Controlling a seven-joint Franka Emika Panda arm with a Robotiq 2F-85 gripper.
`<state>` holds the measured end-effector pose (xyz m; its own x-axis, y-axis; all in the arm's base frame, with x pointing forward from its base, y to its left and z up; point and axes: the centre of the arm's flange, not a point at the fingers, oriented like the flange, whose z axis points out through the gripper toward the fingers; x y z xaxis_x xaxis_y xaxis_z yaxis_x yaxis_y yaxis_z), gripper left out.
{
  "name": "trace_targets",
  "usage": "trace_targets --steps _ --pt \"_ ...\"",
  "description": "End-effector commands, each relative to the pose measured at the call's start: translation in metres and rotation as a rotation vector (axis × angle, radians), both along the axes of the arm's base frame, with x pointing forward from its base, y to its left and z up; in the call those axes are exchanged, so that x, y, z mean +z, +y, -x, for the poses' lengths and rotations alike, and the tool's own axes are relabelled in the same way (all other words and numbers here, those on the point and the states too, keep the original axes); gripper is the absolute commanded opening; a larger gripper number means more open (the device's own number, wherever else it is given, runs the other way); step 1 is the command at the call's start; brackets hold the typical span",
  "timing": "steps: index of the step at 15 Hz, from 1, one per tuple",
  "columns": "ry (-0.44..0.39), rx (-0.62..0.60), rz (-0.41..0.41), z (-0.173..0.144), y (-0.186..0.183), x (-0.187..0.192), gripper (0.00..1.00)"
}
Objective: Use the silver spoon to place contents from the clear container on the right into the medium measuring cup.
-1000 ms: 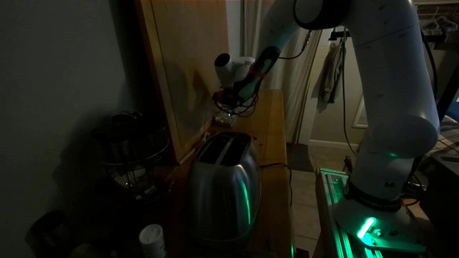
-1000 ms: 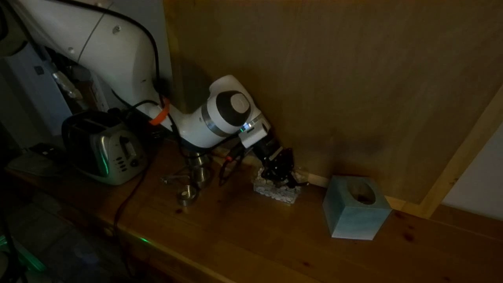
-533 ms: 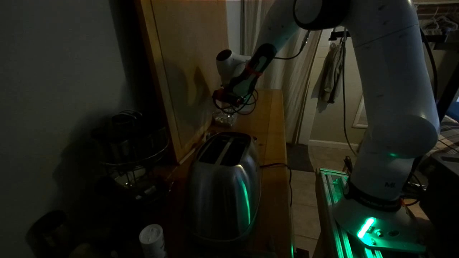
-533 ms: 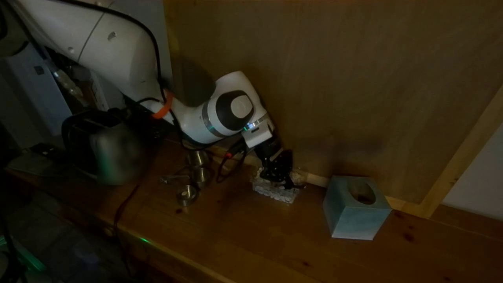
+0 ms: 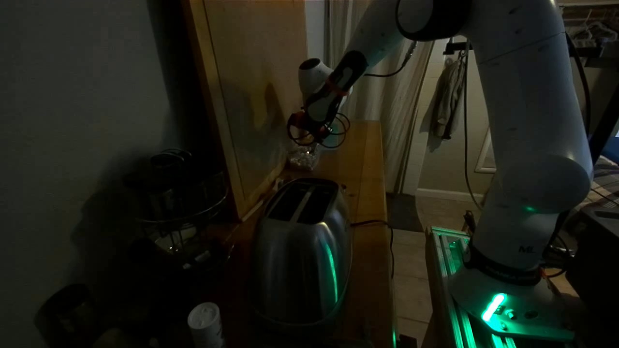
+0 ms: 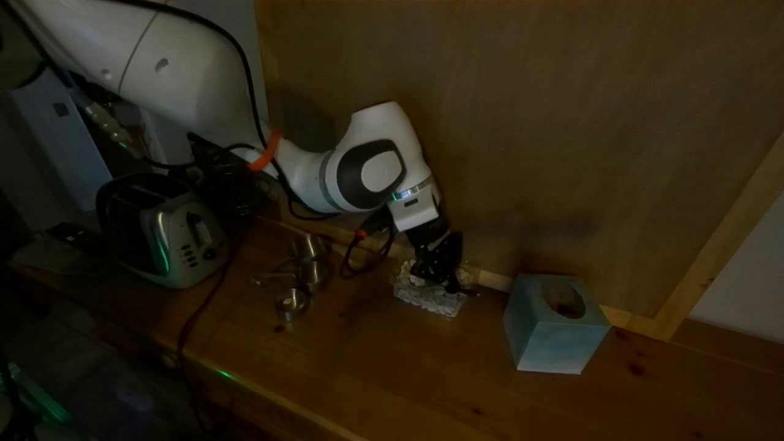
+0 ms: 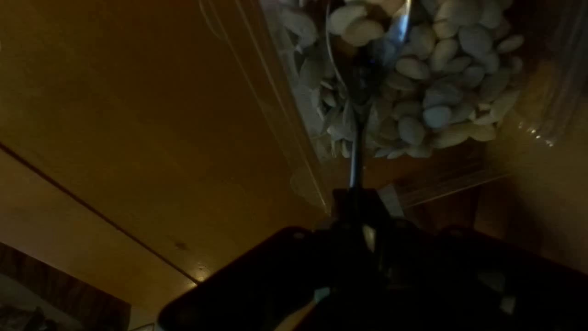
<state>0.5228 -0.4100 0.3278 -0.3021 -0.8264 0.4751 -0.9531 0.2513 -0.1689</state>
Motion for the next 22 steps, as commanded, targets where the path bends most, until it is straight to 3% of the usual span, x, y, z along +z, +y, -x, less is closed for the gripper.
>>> trace_targets --steps 1,11,22 --pt "-0.029 0.011 -0.050 0.000 -0.013 0.010 0.02" --pt "-0.049 0.050 -0.098 0.017 -0.016 0.035 0.02" --pt "0.036 0.220 -0.048 0.041 0.056 0.032 0.02"
